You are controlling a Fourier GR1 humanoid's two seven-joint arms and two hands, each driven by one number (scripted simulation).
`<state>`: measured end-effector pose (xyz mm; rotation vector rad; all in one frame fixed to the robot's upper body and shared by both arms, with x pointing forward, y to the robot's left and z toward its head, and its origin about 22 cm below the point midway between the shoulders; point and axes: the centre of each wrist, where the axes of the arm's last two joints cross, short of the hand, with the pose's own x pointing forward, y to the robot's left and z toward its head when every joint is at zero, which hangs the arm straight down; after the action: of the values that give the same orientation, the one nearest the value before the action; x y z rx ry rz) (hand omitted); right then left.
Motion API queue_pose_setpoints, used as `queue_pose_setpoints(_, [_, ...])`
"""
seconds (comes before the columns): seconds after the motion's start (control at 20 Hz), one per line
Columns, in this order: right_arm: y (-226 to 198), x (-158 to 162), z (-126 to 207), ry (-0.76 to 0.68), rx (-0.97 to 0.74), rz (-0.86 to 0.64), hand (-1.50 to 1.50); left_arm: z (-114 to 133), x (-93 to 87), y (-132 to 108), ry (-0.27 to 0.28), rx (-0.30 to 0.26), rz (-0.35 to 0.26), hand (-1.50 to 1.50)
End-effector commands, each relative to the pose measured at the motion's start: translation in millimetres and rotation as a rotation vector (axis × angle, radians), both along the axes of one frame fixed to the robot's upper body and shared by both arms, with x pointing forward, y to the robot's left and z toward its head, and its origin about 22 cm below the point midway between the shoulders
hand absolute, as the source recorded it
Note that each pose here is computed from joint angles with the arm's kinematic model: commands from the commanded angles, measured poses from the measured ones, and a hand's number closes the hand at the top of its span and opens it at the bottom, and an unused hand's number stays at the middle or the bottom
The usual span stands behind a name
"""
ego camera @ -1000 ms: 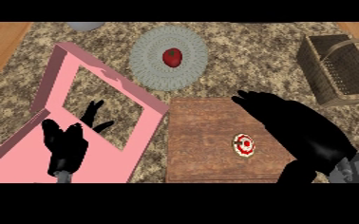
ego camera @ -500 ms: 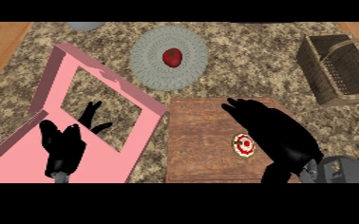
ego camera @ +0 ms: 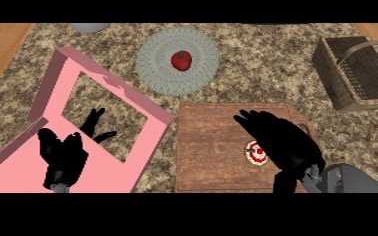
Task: Pick the cupcake from the cutting board and place it in the basket
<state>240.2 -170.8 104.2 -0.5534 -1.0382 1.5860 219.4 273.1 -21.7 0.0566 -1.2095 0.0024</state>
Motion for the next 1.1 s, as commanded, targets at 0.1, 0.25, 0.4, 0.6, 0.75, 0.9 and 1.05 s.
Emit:
queue_pose_setpoints(0.1, [-2.9, 0.6, -17.0, -0.009, 0.004, 0.011, -1.50, -26.8, -21.2, 23.3, 0.199, 0.090, 0.046, 0.00])
queue_pose_setpoints(0.25, [2.4, 6.9, -23.7, -0.020, 0.014, 0.009, -1.50, -29.0, -21.4, 11.3, 0.191, 0.070, 0.026, 0.00])
queue_pose_setpoints(0.4, [-4.6, 10.5, -27.9, -0.028, 0.009, 0.006, -1.50, -33.5, -26.8, 11.3, 0.189, 0.086, 0.018, 0.00])
queue_pose_setpoints(0.6, [12.7, 14.1, -42.8, -0.036, -0.007, 0.046, 1.50, -24.9, -19.5, 29.9, 0.180, 0.085, 0.030, 0.00])
queue_pose_setpoints(0.75, [3.3, 1.2, -44.8, -0.088, -0.040, 0.128, 1.50, -40.2, -20.1, 16.4, 0.194, 0.089, 0.046, 0.00])
queue_pose_setpoints(0.9, [12.6, 18.3, -22.1, -0.136, -0.061, 0.129, 1.50, -26.2, -14.9, 30.4, 0.196, 0.104, 0.038, 0.00])
queue_pose_setpoints(1.05, [9.6, 2.4, -39.3, -0.123, -0.046, 0.139, 1.50, -31.0, -22.2, 12.6, 0.197, 0.094, 0.038, 0.00])
